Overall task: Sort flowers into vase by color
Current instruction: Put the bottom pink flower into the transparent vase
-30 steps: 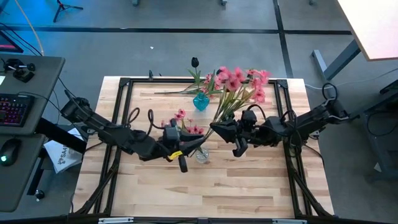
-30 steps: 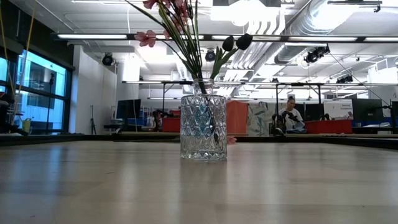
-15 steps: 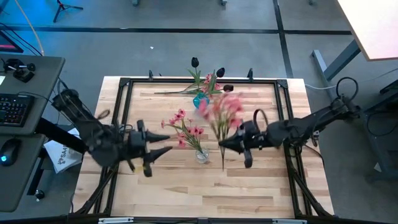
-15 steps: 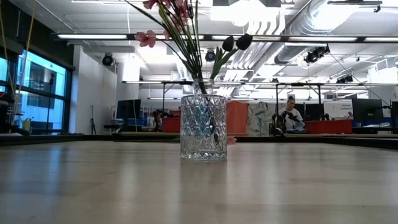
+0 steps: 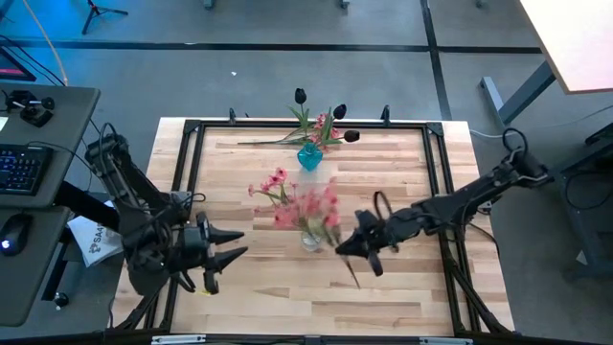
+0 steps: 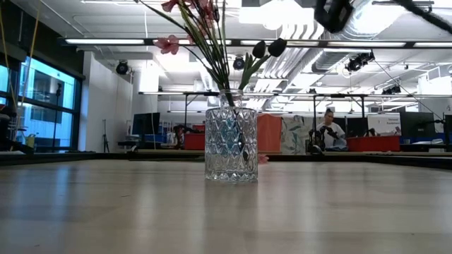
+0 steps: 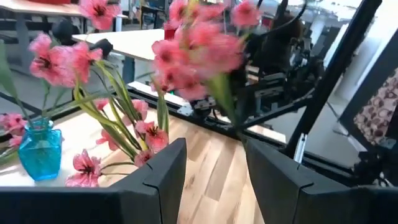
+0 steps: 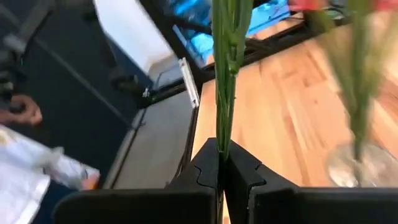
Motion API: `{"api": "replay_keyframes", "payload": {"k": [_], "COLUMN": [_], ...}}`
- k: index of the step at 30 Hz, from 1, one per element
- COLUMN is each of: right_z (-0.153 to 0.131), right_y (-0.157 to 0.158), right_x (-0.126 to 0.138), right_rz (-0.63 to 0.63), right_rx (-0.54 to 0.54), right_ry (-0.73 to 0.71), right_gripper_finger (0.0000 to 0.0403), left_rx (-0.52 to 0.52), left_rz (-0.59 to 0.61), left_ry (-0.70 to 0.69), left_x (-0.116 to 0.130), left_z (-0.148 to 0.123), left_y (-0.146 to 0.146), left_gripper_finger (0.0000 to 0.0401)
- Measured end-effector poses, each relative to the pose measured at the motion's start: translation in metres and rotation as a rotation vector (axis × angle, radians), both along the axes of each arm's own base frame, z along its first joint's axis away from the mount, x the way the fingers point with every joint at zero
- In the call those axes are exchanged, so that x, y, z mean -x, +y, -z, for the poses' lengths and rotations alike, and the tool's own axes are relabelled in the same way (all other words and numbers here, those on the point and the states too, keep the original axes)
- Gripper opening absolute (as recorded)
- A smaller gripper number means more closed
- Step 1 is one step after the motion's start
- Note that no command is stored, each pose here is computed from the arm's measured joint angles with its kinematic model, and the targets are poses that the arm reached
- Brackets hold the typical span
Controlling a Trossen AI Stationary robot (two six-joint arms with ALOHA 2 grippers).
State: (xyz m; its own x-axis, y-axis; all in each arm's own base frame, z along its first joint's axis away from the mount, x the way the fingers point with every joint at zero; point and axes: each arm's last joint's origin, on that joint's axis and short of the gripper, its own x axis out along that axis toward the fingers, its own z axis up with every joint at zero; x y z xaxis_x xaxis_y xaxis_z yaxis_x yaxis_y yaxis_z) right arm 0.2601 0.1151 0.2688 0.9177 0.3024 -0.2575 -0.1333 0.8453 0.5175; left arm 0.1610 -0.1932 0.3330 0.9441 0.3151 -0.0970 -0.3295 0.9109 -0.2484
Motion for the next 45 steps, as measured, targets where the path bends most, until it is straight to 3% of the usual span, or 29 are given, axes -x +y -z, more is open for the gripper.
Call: {"api": "replay_keyframes", "payload": {"k": [6, 11, 18, 24, 28, 33, 36, 40, 45], "right_z": [0.029, 0.038, 0.010, -0.011, -0.025, -0.039, -0.038, -0.023, -0.017], "right_y": [-0.023, -0.035, -0.032, -0.028, -0.028, -0.027, -0.028, -0.031, -0.034], "right_x": [0.050, 0.076, 0.073, 0.069, 0.073, 0.079, 0.075, 0.058, 0.027], "right_rz": [0.174, 0.252, 0.183, 0.136, 0.128, 0.120, 0.123, 0.182, 0.253], "right_rx": [-0.116, -0.132, -0.048, 0.076, 0.068, 0.072, 0.056, 0.048, 0.065], "right_ry": [-0.143, -0.323, -0.519, -0.590, -0.644, -0.698, -0.641, -0.451, -0.392], "right_gripper_finger": [0.0000, 0.0000, 0.0000, 0.0000, 0.0000, 0.0000, 0.0000, 0.0000, 0.0000], "left_rx": [0.016, 0.047, 0.049, 0.090, 0.106, 0.054, 0.041, 0.039, 0.051], "left_rz": [-0.031, -0.011, 0.027, 0.007, -0.009, -0.052, -0.070, -0.088, -0.086], "left_ry": [-0.024, -0.001, 0.089, 0.146, 0.183, 0.252, 0.267, 0.270, 0.259], "left_x": [0.000, -0.012, -0.023, 0.000, 0.017, 0.032, 0.039, 0.045, 0.049], "left_z": [-0.002, -0.001, 0.004, -0.003, -0.006, -0.003, 0.003, 0.015, 0.026], "left_y": [0.001, 0.009, 0.028, 0.057, 0.075, 0.096, 0.105, 0.115, 0.119], "left_gripper_finger": [0.0154, 0.0154, 0.0154, 0.0154, 0.0154, 0.0154, 0.0154, 0.0154, 0.0154]}}
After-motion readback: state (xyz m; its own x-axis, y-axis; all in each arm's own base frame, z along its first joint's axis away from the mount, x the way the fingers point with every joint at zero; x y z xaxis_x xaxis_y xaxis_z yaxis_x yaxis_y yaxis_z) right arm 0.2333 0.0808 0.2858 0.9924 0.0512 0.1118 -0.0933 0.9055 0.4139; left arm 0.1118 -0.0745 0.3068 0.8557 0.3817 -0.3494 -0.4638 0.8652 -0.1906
